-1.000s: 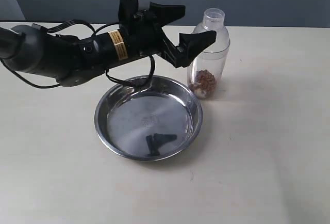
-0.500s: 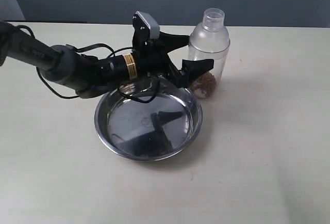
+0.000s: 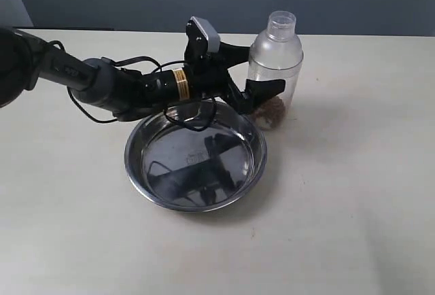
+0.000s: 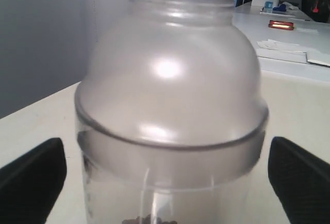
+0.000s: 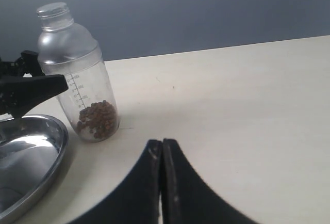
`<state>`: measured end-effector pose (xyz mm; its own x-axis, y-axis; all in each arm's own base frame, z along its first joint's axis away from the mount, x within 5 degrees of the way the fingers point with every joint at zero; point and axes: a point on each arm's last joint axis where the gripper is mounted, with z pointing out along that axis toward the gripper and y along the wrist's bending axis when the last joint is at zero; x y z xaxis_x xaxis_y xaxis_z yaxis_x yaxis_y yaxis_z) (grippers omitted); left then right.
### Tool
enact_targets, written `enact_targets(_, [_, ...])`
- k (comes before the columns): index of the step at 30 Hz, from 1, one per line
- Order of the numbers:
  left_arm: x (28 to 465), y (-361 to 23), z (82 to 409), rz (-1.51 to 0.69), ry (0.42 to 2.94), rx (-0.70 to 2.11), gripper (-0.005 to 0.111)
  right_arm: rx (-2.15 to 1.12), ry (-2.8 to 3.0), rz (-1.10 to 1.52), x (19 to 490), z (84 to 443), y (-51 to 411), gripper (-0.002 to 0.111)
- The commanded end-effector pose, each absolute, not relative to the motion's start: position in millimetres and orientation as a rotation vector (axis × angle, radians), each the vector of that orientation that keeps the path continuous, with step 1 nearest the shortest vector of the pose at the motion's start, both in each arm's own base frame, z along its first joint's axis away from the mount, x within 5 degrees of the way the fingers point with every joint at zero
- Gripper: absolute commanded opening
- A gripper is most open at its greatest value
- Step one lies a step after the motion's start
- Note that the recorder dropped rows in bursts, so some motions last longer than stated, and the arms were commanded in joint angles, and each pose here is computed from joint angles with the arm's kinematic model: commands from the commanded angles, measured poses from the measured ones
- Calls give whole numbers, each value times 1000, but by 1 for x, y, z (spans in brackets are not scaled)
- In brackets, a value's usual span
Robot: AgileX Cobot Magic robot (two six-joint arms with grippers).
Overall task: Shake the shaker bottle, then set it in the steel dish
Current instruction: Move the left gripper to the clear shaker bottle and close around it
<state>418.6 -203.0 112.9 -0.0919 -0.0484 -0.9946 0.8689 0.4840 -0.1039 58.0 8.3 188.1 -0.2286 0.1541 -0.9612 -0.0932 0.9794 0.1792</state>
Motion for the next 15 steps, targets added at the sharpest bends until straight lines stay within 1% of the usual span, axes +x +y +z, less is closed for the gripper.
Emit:
enact_targets(1, [426, -205, 113, -899, 1455, 773, 106, 41, 1776, 227, 58, 189, 8, -1])
enact_targets(7, [438, -210, 96, -940, 1473, 740, 106, 41, 1776, 227, 58, 189, 8, -1])
enact_targets(15, [442, -220, 100, -918, 1472, 777, 106, 41, 1778, 227, 58, 189, 8, -1])
